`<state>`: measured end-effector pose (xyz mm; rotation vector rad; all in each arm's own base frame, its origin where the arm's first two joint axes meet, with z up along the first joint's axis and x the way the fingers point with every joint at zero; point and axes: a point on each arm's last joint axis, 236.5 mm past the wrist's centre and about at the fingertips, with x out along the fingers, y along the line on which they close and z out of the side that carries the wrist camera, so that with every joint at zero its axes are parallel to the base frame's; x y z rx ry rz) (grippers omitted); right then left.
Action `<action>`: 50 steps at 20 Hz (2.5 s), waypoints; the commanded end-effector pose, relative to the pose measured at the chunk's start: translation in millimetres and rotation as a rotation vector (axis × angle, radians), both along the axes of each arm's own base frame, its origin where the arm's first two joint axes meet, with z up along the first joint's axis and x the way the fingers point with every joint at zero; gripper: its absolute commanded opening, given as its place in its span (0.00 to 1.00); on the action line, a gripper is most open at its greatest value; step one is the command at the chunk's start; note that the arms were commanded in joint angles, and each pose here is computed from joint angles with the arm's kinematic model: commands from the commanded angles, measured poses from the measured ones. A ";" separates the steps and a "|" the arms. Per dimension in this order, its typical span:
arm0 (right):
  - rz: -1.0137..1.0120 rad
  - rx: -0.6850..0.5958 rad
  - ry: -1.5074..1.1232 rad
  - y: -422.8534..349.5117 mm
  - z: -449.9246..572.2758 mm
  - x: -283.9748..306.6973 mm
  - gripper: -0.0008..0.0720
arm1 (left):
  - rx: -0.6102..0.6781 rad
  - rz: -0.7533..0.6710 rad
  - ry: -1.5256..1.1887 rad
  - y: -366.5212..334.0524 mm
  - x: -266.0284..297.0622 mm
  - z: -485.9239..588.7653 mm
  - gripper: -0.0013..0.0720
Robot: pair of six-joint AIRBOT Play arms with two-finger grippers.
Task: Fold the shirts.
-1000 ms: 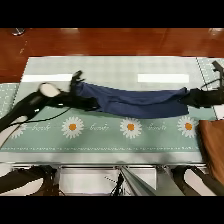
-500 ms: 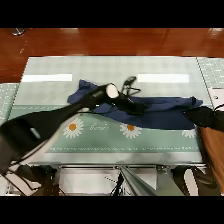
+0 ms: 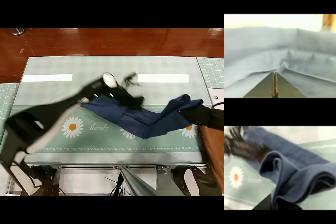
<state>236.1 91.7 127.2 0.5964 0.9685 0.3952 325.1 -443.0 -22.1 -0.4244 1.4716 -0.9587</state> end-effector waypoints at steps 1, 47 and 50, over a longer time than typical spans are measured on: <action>0.093 0.109 -0.039 38.2 12.0 17.9 0.04 | -0.018 0.056 -0.047 104.4 58.4 49.6 0.05; -0.086 0.159 0.480 105.1 -219.3 38.0 0.87 | 0.089 0.758 -0.300 325.1 -65.6 43.2 0.05; -0.001 0.166 0.520 120.9 -225.6 53.5 0.87 | 0.089 0.758 -0.300 325.1 -65.6 43.2 0.05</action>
